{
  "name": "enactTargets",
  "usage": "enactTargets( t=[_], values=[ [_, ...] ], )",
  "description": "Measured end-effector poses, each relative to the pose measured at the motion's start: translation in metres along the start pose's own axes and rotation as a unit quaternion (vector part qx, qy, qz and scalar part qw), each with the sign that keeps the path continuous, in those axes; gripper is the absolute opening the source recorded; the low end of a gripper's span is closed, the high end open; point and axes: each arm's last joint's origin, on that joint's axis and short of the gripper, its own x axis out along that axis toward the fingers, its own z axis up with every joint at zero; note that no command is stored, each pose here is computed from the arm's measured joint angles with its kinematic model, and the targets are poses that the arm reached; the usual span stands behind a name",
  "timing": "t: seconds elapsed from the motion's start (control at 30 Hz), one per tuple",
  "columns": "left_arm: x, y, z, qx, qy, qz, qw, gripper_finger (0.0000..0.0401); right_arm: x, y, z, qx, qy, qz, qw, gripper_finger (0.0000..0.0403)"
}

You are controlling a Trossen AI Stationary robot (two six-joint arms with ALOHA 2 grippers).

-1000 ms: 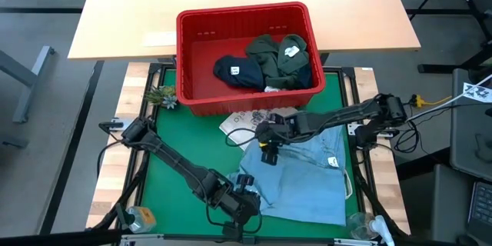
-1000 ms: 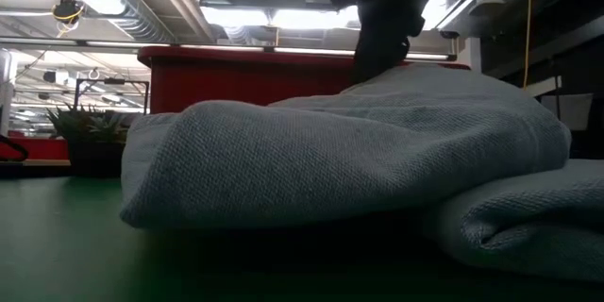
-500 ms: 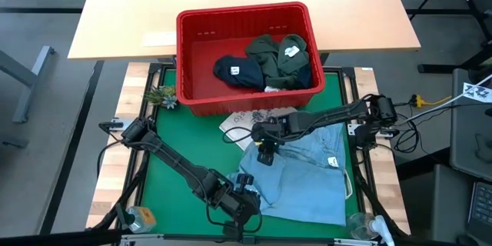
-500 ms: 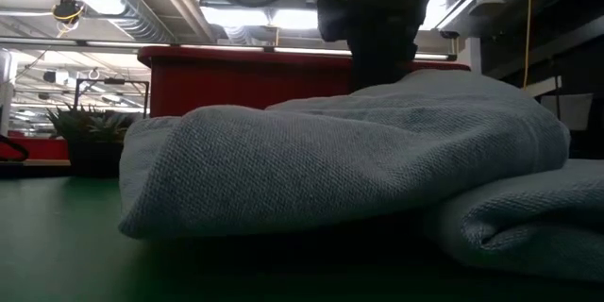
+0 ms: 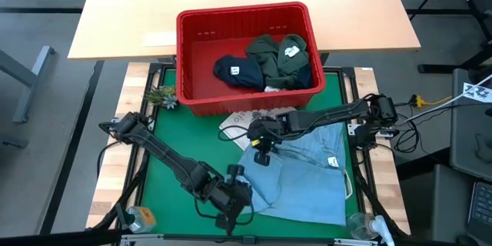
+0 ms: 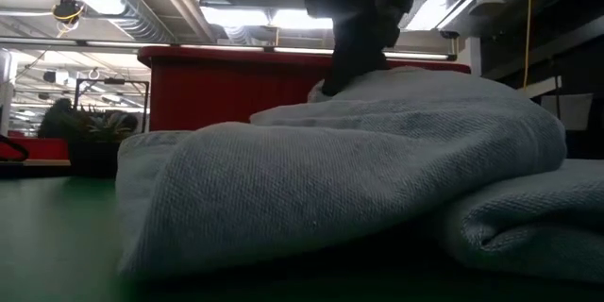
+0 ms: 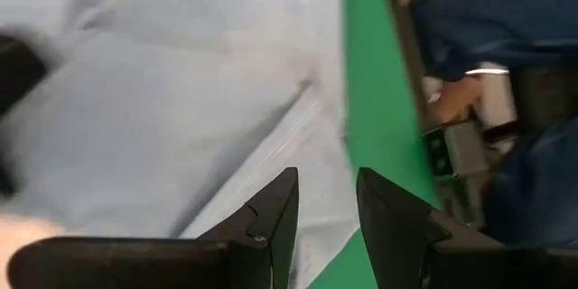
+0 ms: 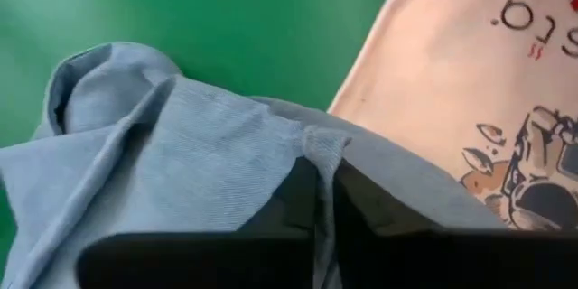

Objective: Fold laundry
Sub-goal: Fold the light blue pants

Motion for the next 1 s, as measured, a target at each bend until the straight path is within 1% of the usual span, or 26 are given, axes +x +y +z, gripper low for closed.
enactTargets(
  t=[0.07, 0.13, 0.2, 0.33, 0.43, 0.57, 0.7, 0.87, 1.0],
  values=[
    [-0.01, 0.005, -0.004, -0.006, 0.013, 0.028, 0.999, 0.011, -0.004, 0.003, 0.005, -0.015, -0.004, 0.019, 1.0, 0.0022],
    [-0.022, 0.012, -0.008, -0.017, 0.025, 0.047, 0.998, 0.011, -0.009, 0.01, 0.009, -0.022, -0.005, 0.05, 0.998, 0.0035],
    [-0.033, 0.017, -0.012, -0.026, 0.039, 0.064, 0.997, 0.011, -0.016, 0.021, 0.015, -0.036, -0.013, 0.082, 0.996, 0.0037],
    [-0.044, 0.024, -0.02, -0.035, 0.068, 0.094, 0.993, 0.011, -0.035, 0.055, 0.021, -0.106, -0.027, 0.149, 0.983, 0.0014],
    [-0.048, 0.027, -0.022, -0.039, 0.077, 0.101, 0.991, 0.011, -0.049, 0.083, 0.016, -0.164, -0.019, 0.178, 0.97, 0.0009],
    [-0.046, 0.027, -0.019, -0.032, 0.068, 0.097, 0.992, 0.011, -0.065, 0.118, -0.002, -0.227, 0.011, 0.198, 0.953, 0.0021],
    [-0.039, 0.027, -0.01, -0.028, 0.03, 0.092, 0.995, 0.011, -0.076, 0.147, -0.027, -0.269, 0.055, 0.212, 0.938, 0.0016],
    [-0.03, 0.032, 0.007, -0.057, -0.043, 0.102, 0.992, 0.011, -0.085, 0.17, -0.062, -0.298, 0.13, 0.211, 0.922, 0.001],
    [-0.022, 0.039, 0.018, -0.046, -0.076, 0.109, 0.99, 0.011, -0.09, 0.186, -0.086, -0.315, 0.161, 0.207, 0.912, 0.0023]
  ],
)
